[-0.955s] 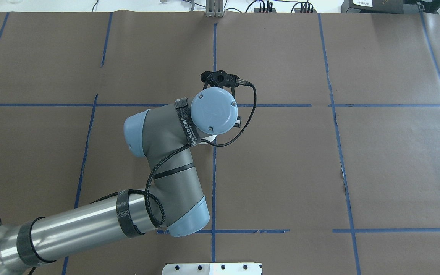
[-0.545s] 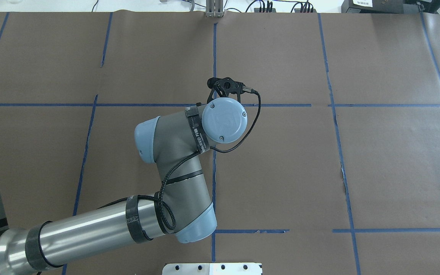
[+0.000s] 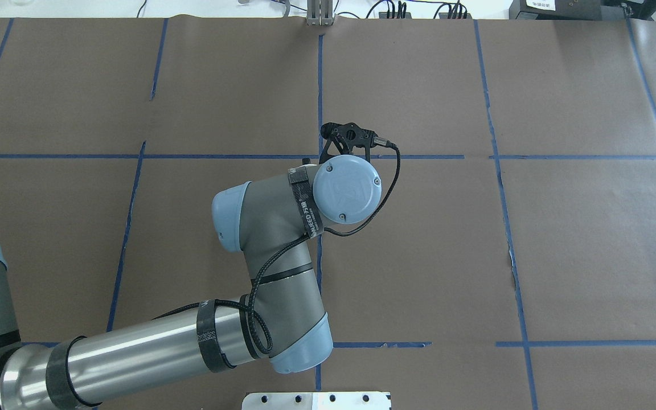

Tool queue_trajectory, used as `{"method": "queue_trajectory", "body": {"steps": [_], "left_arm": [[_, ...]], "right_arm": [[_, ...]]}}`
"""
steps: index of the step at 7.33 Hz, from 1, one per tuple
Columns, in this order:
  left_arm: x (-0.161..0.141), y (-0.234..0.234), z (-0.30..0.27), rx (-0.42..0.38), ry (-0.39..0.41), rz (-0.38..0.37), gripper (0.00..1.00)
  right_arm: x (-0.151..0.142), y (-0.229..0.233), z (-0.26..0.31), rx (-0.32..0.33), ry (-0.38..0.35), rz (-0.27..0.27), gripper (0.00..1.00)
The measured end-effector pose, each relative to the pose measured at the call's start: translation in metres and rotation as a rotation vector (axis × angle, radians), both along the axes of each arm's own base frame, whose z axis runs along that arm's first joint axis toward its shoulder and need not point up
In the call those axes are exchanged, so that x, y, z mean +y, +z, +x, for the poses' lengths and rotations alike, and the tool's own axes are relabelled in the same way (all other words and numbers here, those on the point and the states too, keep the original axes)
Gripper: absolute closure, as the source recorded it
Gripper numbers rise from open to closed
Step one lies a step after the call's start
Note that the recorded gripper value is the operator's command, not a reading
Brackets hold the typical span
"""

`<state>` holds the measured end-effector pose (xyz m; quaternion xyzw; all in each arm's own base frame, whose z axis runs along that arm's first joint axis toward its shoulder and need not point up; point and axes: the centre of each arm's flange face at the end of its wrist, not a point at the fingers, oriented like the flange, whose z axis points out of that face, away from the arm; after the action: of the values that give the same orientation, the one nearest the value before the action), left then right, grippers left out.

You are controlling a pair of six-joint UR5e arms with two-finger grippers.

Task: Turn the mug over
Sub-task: 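Rotate the mug upright with the left gripper and lower it onto the table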

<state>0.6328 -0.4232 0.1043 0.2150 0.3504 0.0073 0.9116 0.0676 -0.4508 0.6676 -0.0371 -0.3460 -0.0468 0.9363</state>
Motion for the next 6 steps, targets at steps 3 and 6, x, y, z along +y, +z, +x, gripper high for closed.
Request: {"method": "queue_trajectory", "body": {"steps": [3, 6], "left_arm": [[0.006, 0.003, 0.006, 0.000, 0.010, -0.001, 0.00], [0.013, 0.011, 0.015, -0.008, 0.016, -0.008, 0.00]], "right_arm": [[0.000, 0.000, 0.000, 0.000, 0.000, 0.000, 0.00], [0.000, 0.000, 0.000, 0.000, 0.000, 0.000, 0.00]]}}
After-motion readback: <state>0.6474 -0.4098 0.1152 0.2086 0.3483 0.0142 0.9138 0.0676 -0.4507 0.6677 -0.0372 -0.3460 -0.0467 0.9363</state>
